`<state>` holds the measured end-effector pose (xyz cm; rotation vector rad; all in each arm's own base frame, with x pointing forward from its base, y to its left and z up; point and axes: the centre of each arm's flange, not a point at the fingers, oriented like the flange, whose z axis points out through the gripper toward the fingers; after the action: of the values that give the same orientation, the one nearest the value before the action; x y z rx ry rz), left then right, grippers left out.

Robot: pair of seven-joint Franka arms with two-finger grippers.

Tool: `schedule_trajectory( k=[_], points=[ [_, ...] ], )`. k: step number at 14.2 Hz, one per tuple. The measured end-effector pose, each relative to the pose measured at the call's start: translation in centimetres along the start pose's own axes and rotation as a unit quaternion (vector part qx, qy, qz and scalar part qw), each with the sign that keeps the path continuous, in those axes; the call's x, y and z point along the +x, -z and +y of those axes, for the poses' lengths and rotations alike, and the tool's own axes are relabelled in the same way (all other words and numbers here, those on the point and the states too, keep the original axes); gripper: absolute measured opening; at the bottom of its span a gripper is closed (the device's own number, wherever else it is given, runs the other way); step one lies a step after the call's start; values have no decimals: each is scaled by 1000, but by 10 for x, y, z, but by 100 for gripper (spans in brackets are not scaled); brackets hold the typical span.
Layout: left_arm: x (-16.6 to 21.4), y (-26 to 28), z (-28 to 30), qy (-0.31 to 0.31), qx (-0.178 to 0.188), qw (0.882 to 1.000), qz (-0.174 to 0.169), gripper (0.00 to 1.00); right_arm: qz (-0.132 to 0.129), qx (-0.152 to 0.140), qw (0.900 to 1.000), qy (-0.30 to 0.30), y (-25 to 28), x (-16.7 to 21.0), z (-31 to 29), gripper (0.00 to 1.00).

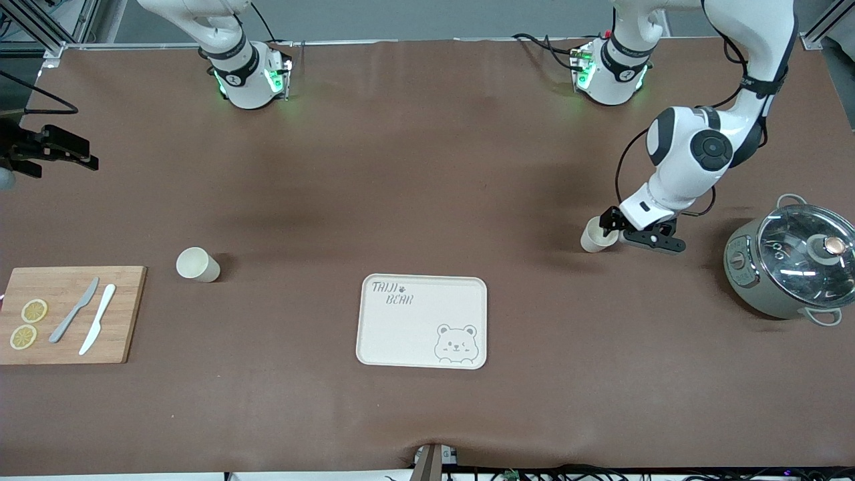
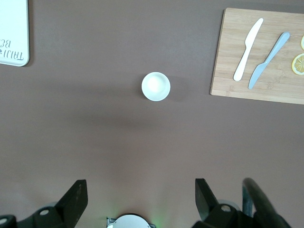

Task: Place white IKEA cup upright on tray with both arms
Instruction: 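Close the left gripper on the cup rim and lift it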

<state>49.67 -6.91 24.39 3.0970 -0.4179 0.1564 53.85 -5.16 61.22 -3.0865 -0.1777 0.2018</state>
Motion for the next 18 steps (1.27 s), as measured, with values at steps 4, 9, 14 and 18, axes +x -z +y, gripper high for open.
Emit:
schedule_trajectory(
  k=[4, 9, 14, 18],
  points=[
    [-6, -8, 1, 0, 0, 1000, 2, 100, -1, 0, 1000, 0, -1, 0, 0, 100],
    [-16, -19, 5, -1, 0, 1000, 5, 100, -1, 0, 1000, 0, -1, 0, 0, 100],
    [-19, -27, 6, 4, -1, 1000, 5, 76, -1, 0, 1000, 0, -1, 0, 0, 100],
    [-18, -27, 10, 0, -2, 1000, 6, 36, -1, 0, 1000, 0, -1, 0, 0, 100]
  ],
)
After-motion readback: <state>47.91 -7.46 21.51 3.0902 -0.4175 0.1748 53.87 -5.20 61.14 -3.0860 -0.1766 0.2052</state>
